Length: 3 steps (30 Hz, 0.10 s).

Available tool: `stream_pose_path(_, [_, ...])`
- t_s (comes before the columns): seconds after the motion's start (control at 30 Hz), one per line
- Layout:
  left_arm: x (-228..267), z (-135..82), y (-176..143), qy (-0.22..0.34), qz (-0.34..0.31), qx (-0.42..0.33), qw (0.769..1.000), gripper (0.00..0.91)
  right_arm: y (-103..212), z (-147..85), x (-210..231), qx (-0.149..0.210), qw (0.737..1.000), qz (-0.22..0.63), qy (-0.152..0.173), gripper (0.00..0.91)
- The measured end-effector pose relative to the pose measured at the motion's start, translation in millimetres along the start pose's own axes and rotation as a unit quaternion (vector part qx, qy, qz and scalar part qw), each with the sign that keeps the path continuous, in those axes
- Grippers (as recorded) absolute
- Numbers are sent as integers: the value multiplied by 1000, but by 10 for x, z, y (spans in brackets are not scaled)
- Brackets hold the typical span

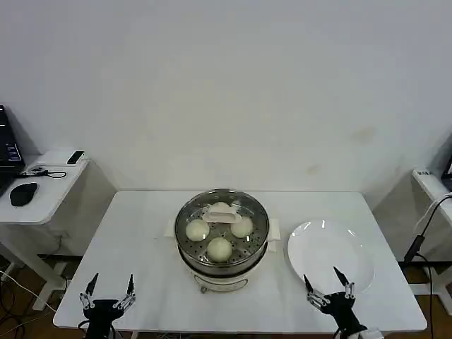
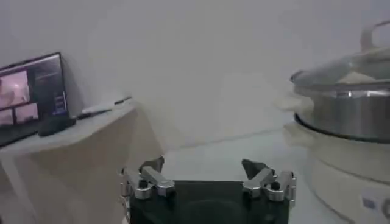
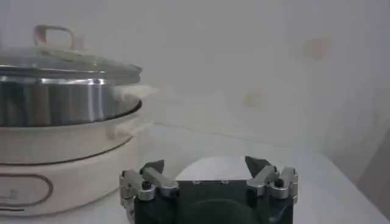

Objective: Take steamed baozi put them in steamer then cover it.

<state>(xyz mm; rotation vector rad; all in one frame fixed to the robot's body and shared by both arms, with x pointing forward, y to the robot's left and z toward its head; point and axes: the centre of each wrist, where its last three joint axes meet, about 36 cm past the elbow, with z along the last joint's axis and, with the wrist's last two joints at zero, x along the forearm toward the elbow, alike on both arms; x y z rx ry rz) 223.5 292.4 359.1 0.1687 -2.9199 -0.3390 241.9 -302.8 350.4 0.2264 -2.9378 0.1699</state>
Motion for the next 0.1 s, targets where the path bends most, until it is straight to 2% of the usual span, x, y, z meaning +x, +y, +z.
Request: stream_pose_path(0.1, [27, 17, -19, 6, 3, 2, 1000, 907, 13, -19, -14, -4, 1000, 0, -1, 907])
